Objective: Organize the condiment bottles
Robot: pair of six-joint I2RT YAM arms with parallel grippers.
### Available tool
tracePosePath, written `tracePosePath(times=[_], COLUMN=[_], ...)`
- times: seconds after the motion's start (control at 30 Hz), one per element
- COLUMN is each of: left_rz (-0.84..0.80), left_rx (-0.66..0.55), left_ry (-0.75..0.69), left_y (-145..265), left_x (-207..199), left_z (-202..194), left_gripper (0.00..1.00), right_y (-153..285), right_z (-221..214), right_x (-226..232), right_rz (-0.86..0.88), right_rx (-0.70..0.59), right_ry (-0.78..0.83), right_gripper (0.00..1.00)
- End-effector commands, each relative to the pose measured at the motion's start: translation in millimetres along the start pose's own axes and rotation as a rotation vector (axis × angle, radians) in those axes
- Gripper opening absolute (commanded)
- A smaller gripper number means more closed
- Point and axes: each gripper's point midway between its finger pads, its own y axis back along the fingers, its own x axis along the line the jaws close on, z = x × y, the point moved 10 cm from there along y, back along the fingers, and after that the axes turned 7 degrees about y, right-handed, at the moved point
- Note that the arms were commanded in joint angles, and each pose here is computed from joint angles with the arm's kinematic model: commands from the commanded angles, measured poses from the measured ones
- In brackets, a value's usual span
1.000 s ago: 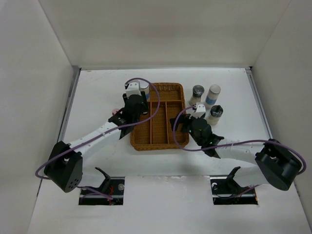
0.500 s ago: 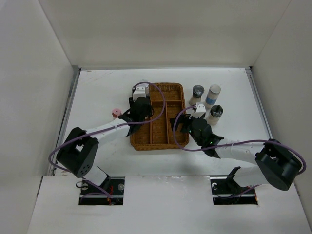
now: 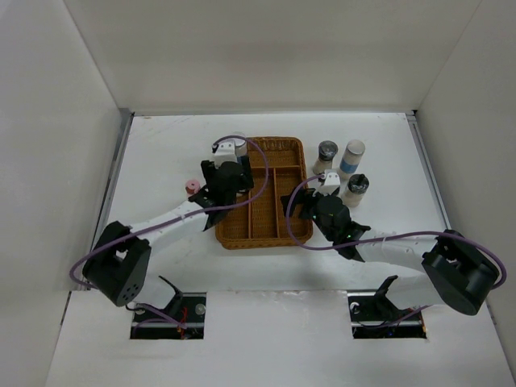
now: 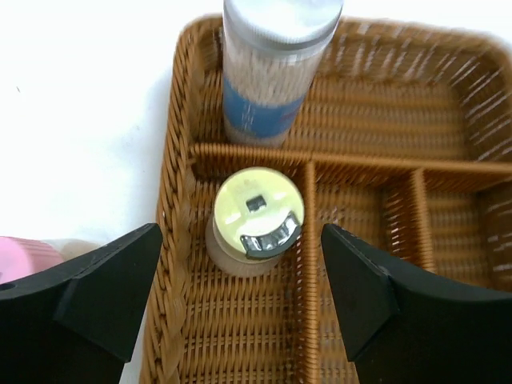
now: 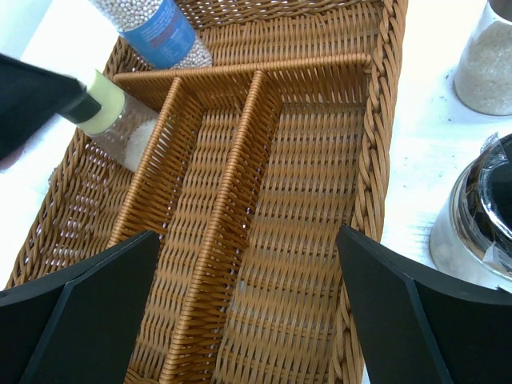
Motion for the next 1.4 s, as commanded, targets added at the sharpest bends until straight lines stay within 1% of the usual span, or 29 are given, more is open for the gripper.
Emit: tracePosePath(times=[0.0, 0.1, 0.17, 0.23, 0.33, 0.47, 0.57, 0.7, 0.93, 1.0, 1.07, 1.13, 1.23, 1.37], left_rz=[-0.071, -0.039, 0.016, 0.072, 0.149, 0.214, 0.231, 0.251, 0.288, 0.291, 0.290, 0.289, 0.282, 0.246], left_rx=[-0.129, -0.132, -0.128, -0.121, -0.110, -0.088, -0.060, -0.057, -0.047, -0.046, -0.054, -0.056, -0.072, -0.112], left_ry=[0.077, 0.102, 0.125, 0.138, 0.176, 0.177, 0.172, 0.170, 0.160, 0.158, 0.161, 0.160, 0.140, 0.143], left_y=[25.7, 40.9, 48.1, 51.7, 51.4, 43.4, 33.4, 22.7, 6.9, 3.9, 2.4, 4.6, 15.1, 47.4], left_x=[-4.9, 8.2, 22.6, 39.0, 65.2, 83.6, 88.0, 91.2, 95.9, 95.9, 95.7, 96.2, 96.7, 92.7], left_z=[39.6, 48.3, 49.4, 46.9, 40.9, 30.5, 24.7, 19.9, 9.3, 8.9, 9.4, 10.7, 16.4, 36.8], left_gripper=[0.78, 0.69, 0.64, 0.61, 0.61, 0.64, 0.66, 0.66, 0.61, 0.57, 0.48, 0.36, 0.34, 0.34], right_y=[-3.1, -2.7, -3.0, -2.7, -2.6, -4.7, -5.1, -3.9, -3.7, -4.9, -5.6, -4.4, -4.5, -3.6], right_z=[19.4, 20.0, 19.6, 20.7, 20.1, 19.8, 18.4, 20.5, 20.1, 17.8, 17.9, 19.4, 17.7, 19.2], right_x=[8.0, 7.2, 5.8, 6.1, 6.6, 7.3, 7.4, 7.5, 7.4, 7.6, 7.7, 7.4, 7.7, 7.6], right_rz=[0.028, 0.022, 0.020, 0.021, 0.026, 0.025, 0.026, 0.030, 0.032, 0.031, 0.029, 0.031, 0.033, 0.035], right_rx=[-0.065, -0.072, -0.068, -0.071, -0.072, -0.065, -0.063, -0.069, -0.070, -0.058, -0.055, -0.067, -0.056, -0.069], right_ry=[-0.034, -0.032, -0.041, -0.041, -0.043, -0.034, -0.041, -0.034, -0.037, -0.040, -0.032, -0.034, -0.039, -0.044], right_gripper=[1.00, 1.00, 1.00, 1.00, 1.00, 1.00, 1.00, 1.00, 1.00, 1.00, 1.00, 1.00, 1.00, 1.00])
